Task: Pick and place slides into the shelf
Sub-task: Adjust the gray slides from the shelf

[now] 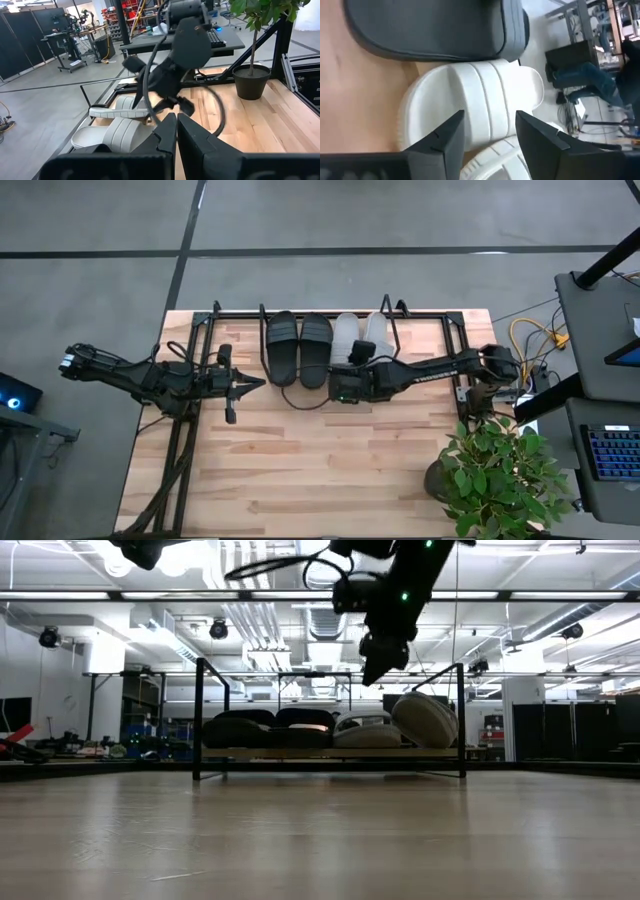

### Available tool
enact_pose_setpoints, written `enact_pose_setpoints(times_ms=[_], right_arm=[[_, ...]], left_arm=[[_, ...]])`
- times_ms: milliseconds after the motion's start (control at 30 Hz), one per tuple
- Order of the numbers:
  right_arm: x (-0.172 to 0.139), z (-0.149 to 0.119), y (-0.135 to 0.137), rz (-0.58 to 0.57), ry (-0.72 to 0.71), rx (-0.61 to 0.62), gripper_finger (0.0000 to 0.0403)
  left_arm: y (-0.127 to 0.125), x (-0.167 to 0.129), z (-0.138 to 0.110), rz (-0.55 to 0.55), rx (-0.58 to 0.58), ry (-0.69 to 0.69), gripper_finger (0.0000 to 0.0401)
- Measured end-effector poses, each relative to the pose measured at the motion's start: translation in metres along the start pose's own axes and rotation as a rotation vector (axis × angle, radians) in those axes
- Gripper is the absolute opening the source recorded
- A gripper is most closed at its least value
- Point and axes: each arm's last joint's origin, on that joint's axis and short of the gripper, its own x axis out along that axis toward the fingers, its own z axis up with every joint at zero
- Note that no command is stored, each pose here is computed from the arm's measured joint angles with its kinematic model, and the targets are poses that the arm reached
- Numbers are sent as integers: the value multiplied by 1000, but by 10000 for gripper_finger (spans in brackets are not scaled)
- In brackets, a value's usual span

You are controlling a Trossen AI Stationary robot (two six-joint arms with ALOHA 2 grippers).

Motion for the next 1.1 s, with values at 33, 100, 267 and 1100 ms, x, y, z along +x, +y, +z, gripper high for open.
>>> enact_pose_setpoints(times_ms=[33, 100, 267, 1100], right_arm=[[-4, 1, 2, 5, -7, 6, 166], [-12, -1, 9, 26, -10, 4, 168], [-31, -13, 28, 58, 29, -19, 176], [-24, -57, 49, -80, 112, -16, 182]], left_arm=[[0, 0, 0, 0, 0, 0, 0], [0, 0, 0, 0, 0, 0, 0], [0, 0, 0, 0, 0, 1, 0], [0, 0, 0, 0, 0, 1, 0]])
